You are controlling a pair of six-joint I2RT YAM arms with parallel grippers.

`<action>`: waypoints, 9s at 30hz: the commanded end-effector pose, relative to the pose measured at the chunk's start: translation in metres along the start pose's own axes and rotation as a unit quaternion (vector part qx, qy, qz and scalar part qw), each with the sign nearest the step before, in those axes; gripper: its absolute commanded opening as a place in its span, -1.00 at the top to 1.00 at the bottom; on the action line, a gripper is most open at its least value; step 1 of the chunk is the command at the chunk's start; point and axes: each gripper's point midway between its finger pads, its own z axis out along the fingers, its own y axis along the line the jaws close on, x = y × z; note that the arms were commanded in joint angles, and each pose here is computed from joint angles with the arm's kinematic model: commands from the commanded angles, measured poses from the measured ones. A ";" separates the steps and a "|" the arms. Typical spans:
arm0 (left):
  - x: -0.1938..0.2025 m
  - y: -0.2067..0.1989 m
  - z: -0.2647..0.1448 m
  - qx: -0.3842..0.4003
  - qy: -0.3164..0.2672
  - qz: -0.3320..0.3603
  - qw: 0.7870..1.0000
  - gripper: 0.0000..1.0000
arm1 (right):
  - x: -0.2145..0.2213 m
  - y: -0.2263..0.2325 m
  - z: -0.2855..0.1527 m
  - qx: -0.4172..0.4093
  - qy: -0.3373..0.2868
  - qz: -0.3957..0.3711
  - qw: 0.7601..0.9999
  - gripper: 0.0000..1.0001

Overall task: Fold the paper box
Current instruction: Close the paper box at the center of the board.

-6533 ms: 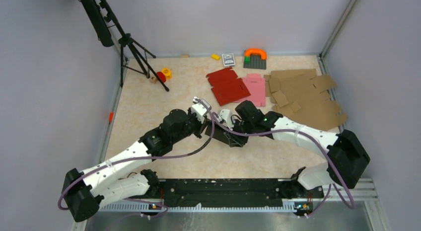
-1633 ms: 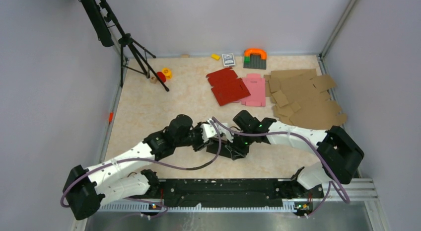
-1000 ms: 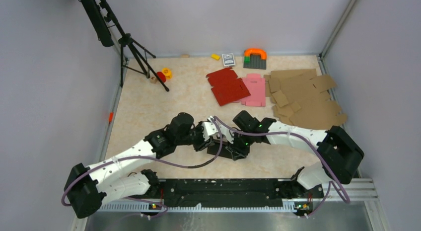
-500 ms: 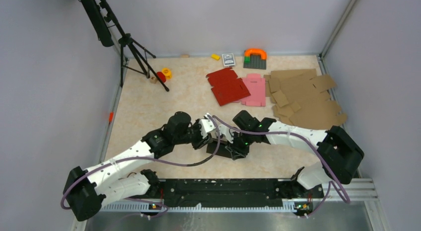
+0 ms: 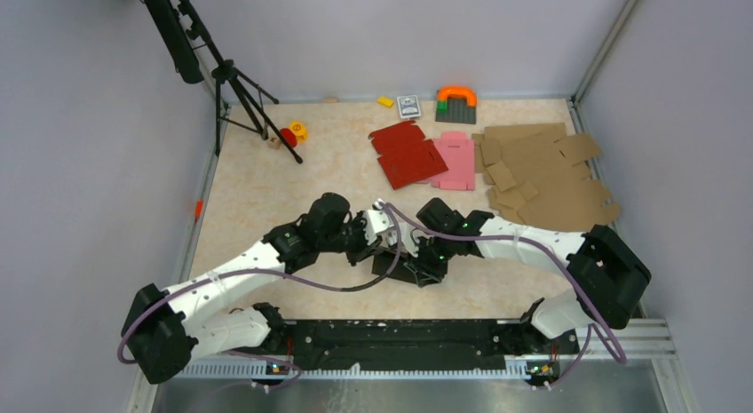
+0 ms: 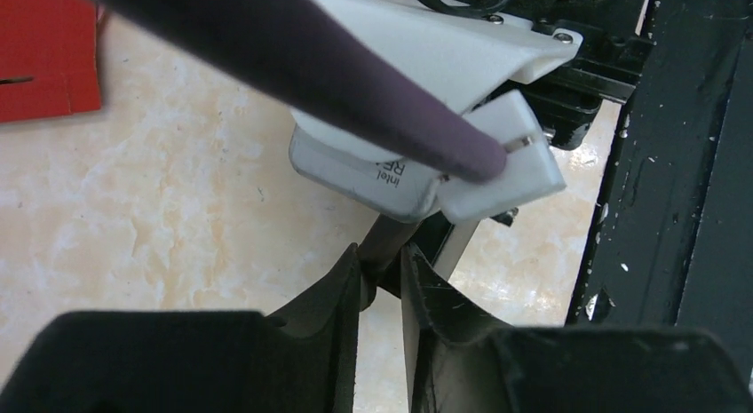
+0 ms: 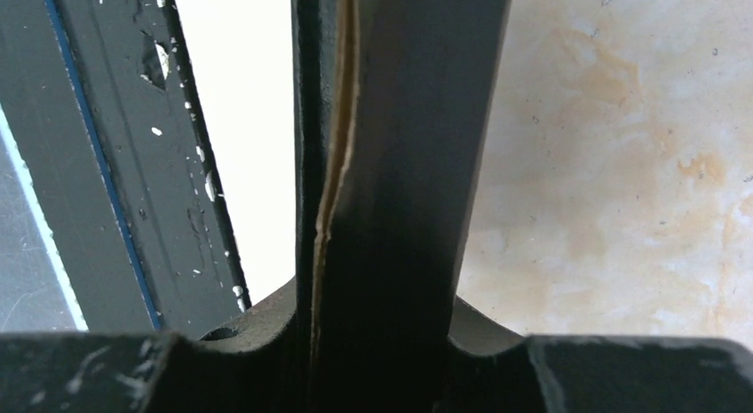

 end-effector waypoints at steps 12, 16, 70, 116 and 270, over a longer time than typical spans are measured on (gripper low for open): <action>-0.030 0.023 -0.005 -0.061 -0.036 -0.032 0.997 1.00 | -0.033 -0.009 -0.006 0.030 -0.045 -0.038 0.998 0.81; -0.019 0.024 0.001 -0.064 -0.022 -0.060 0.996 0.92 | -0.038 -0.015 -0.004 0.043 -0.057 -0.035 0.997 0.82; -0.003 0.050 0.019 -0.143 0.054 -0.220 0.963 1.00 | -0.034 -0.019 -0.004 0.064 -0.061 -0.025 0.996 0.95; -0.005 0.055 0.001 -0.097 -0.044 -0.239 0.965 1.00 | -0.036 -0.011 -0.007 0.070 -0.090 -0.054 0.992 1.00; 0.029 0.050 -0.032 -0.157 -0.095 -0.589 0.787 0.02 | -0.040 -0.057 0.006 0.149 -0.093 0.000 0.984 0.79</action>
